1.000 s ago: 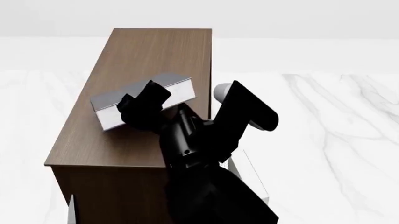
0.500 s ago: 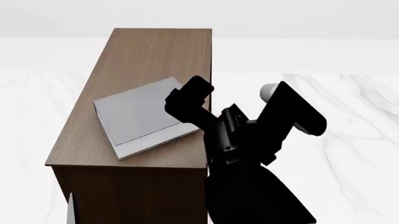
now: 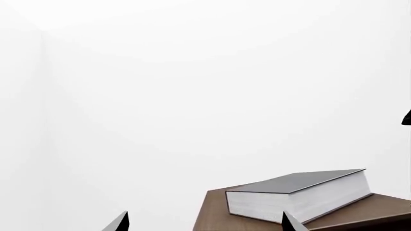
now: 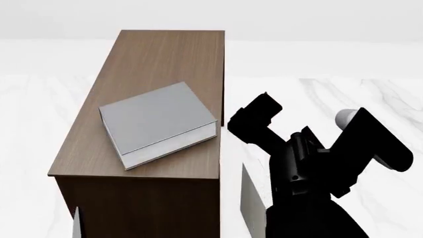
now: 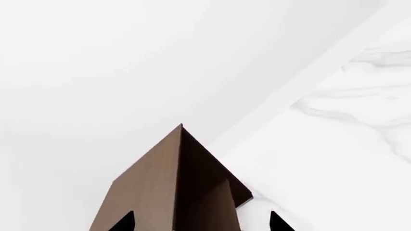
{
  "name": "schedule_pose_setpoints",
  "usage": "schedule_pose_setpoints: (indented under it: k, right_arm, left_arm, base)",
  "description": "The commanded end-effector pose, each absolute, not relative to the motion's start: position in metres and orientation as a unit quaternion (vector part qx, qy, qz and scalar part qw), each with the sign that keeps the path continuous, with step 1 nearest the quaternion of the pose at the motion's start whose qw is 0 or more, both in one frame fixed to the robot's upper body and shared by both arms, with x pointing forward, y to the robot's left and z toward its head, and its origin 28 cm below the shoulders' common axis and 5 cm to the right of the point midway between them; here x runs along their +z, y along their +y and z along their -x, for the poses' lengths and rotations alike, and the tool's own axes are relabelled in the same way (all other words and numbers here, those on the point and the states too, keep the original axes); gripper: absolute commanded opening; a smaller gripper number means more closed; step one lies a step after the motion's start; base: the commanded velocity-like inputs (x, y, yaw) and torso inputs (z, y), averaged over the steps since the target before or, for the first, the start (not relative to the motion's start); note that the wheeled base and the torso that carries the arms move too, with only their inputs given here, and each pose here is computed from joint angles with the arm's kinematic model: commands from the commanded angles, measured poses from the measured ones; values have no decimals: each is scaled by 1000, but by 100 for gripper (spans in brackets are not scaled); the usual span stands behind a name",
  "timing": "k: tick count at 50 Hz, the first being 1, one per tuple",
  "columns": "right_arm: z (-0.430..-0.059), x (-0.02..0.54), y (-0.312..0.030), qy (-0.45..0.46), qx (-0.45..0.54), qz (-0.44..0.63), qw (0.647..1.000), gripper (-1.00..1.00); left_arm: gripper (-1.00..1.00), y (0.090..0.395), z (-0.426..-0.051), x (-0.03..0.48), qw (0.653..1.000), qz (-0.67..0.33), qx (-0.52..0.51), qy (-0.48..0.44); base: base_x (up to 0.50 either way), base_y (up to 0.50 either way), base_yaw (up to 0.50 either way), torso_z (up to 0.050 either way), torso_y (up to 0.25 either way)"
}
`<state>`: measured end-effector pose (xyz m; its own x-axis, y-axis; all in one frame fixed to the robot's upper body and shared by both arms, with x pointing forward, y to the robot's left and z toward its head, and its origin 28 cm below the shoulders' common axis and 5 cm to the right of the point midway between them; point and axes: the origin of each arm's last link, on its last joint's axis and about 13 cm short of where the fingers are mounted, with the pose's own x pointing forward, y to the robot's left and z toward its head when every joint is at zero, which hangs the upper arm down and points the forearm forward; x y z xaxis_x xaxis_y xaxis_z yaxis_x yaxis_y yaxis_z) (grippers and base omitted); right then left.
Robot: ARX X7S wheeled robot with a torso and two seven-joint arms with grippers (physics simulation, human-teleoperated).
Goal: Pick up the book in the middle and place it on the cabinet shelf.
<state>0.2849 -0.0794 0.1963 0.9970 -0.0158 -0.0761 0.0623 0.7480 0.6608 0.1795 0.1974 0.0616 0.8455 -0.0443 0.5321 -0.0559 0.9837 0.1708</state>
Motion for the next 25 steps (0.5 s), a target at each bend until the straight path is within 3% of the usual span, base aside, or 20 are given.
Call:
schedule_pose_setpoints:
  k: [1,13,25]
  right_arm:
    - [-276,193,-95,-3,-37,-343,939,100]
    - [-265,170,-110,-15,-65,-294,954,100]
    - [-251,129,-125,-63,-116,-163,978,100]
  left_arm:
    - [100,197,-181,63,954,-94,2,-284]
    - [100,197,-182,65,955,-92,8,-282]
    - [100,197,-185,67,955,-91,15,-282]
  base:
    - [0,0,0,0,0]
    - [0,0,0,0,0]
    - [0,0,0,0,0]
